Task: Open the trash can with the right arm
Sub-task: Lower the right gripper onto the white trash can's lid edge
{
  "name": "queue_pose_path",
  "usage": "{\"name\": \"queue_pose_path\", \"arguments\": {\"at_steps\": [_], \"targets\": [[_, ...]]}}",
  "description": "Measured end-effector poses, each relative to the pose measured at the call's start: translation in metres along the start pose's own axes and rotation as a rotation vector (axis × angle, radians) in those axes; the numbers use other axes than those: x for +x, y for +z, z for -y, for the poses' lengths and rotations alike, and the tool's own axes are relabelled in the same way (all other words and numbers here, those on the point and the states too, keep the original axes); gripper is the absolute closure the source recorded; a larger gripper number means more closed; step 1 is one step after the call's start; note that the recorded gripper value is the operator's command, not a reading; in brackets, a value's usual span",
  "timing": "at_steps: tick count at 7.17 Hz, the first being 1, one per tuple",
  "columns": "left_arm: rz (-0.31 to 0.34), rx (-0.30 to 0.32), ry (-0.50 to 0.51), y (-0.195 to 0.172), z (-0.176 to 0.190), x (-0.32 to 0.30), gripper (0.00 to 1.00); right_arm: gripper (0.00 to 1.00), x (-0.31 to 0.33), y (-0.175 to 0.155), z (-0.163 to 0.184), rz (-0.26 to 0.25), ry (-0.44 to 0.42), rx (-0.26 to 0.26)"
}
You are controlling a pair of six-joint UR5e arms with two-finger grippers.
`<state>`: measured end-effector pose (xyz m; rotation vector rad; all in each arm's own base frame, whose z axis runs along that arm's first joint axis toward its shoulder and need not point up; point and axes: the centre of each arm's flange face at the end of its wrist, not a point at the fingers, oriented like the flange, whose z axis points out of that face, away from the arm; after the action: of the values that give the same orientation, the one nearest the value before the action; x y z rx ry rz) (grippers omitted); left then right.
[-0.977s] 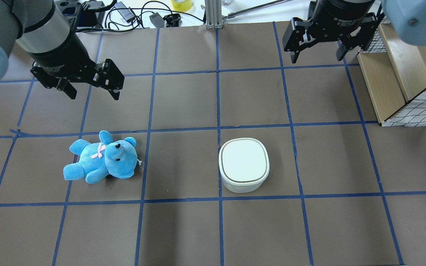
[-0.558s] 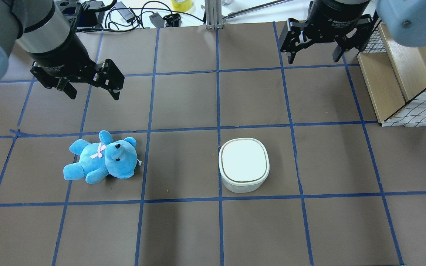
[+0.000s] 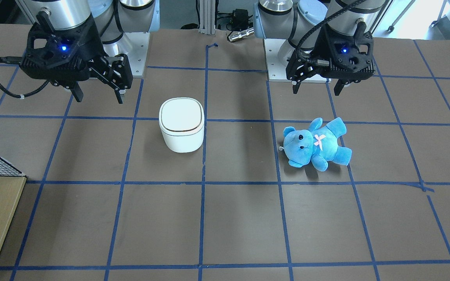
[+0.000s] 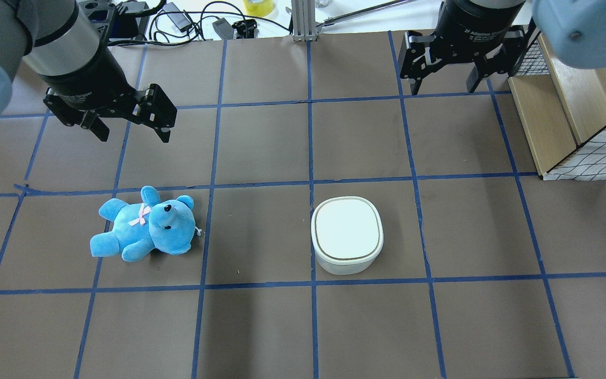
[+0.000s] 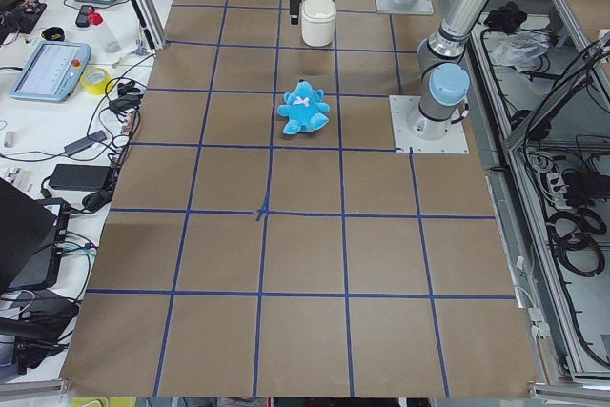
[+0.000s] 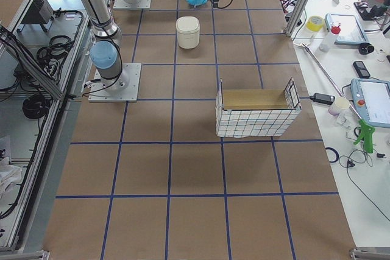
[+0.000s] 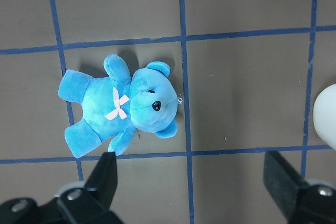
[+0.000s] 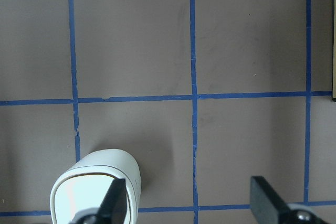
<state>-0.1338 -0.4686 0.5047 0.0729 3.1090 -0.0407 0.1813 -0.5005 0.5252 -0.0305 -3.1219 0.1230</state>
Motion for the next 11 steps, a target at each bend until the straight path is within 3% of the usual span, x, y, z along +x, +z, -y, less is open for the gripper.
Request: {"name": "queue_pose_path", "arguments": {"at_steps": [1, 3, 5, 8, 11], "targets": [[0.000, 0.000, 0.001, 0.000, 0.000, 0.000, 0.00, 0.99, -0.017, 0.009, -0.007, -0.002, 0.025, -0.026], [0.000, 0.000, 0.001, 0.000, 0.000, 0.000, 0.00, 1.00, -0.063, 0.043, -0.029, -0.018, 0.094, -0.092], [0.000, 0.000, 0.001, 0.000, 0.000, 0.000, 0.00, 1.00, -0.092, 0.089, -0.056, -0.040, 0.094, -0.141], [0.000, 0.000, 0.001, 0.000, 0.000, 0.000, 0.00, 1.00, -0.096, 0.164, -0.085, -0.049, 0.066, -0.164], [0.000, 0.000, 0.000, 0.000, 0.000, 0.000, 0.00, 1.00, -0.094, 0.198, -0.100, -0.053, 0.050, -0.183]]}}
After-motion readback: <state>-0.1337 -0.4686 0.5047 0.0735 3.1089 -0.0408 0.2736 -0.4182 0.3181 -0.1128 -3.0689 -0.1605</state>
